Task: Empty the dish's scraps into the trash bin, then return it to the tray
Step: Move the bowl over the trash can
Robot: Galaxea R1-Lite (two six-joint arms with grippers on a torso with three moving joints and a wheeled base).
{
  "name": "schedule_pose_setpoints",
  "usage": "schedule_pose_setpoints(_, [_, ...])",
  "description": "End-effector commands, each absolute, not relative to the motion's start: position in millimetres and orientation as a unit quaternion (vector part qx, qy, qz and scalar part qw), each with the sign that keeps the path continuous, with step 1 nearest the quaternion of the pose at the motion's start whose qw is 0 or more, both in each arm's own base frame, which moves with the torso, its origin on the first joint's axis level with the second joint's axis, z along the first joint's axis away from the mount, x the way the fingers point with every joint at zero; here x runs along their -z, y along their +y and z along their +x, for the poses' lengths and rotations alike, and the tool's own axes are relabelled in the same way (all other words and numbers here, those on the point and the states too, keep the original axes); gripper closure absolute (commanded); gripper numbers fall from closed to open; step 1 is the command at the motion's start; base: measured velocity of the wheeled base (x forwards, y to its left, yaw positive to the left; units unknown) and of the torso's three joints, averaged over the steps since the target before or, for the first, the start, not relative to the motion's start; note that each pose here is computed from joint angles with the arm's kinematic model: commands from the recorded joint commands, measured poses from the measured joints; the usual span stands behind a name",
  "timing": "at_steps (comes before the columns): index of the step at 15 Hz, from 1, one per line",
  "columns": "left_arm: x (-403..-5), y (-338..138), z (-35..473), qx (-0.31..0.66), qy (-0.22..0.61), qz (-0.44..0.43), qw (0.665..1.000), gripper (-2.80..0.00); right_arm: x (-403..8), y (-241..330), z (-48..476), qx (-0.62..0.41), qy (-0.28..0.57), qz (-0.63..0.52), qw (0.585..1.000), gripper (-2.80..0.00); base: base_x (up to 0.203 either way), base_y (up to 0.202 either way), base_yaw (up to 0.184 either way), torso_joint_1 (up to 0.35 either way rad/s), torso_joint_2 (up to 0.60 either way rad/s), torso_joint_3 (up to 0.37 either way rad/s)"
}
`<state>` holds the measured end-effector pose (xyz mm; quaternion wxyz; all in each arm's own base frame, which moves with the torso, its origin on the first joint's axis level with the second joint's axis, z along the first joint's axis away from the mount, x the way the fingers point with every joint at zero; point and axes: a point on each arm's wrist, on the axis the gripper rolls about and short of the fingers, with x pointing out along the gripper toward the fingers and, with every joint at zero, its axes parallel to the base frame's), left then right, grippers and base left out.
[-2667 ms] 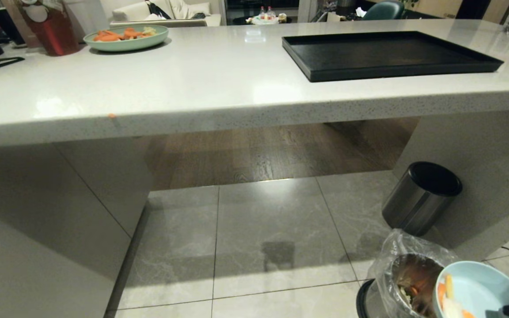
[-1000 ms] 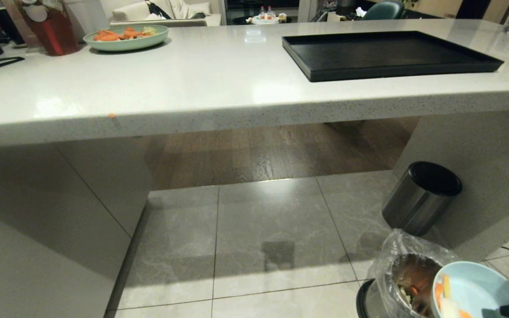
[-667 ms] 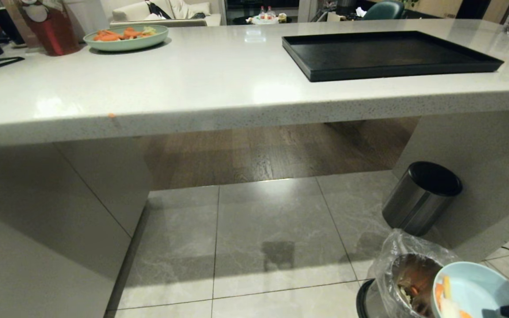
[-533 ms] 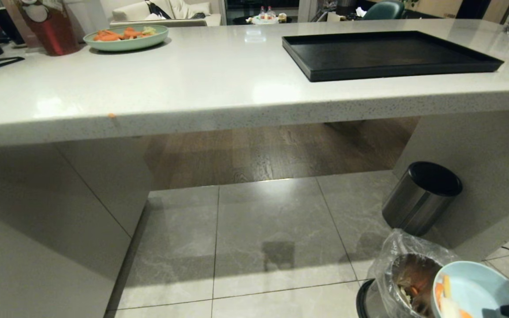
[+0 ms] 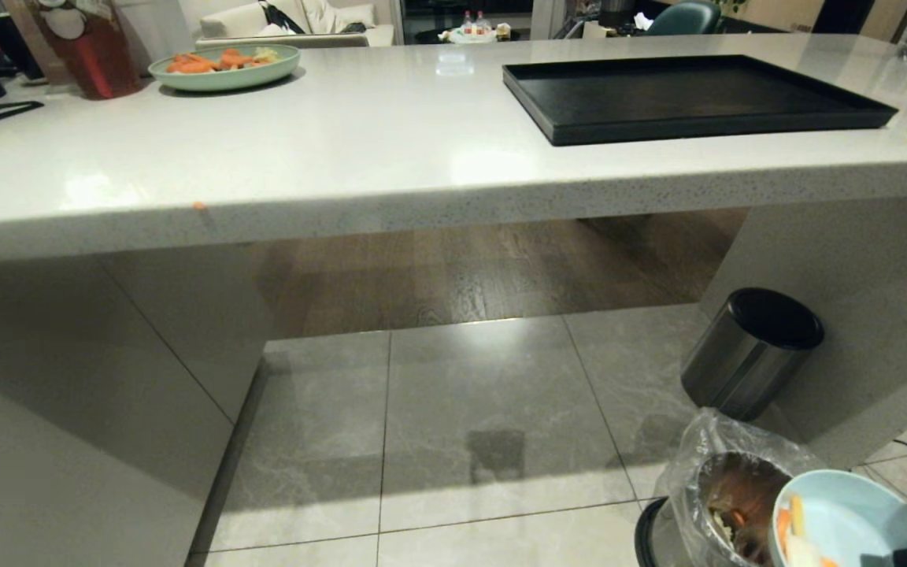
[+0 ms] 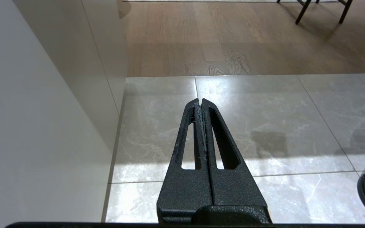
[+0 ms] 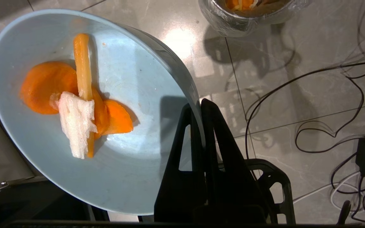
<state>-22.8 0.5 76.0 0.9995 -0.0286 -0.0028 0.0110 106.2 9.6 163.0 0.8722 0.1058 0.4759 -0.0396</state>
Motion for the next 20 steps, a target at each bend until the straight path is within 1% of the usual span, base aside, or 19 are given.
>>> schedule_pose_setpoints(1, [-76.1, 0.5, -22.7, -0.011, -0.003, -0.029, 1.0, 0.0, -163.2, 9.8, 107.0, 0.04, 0.477, 0.106, 0.872, 0.0, 0.0, 0.0, 0.0, 0.0, 0.0, 0.0])
schedule_pose_setpoints(20, [-76.1, 0.5, -22.7, -0.011, -0.003, -0.029, 1.0, 0.0, -160.9, 9.8, 107.0, 0.041, 0.482, 0.106, 0.869, 0.0, 0.0, 0.0, 0.0, 0.0, 0.0, 0.0])
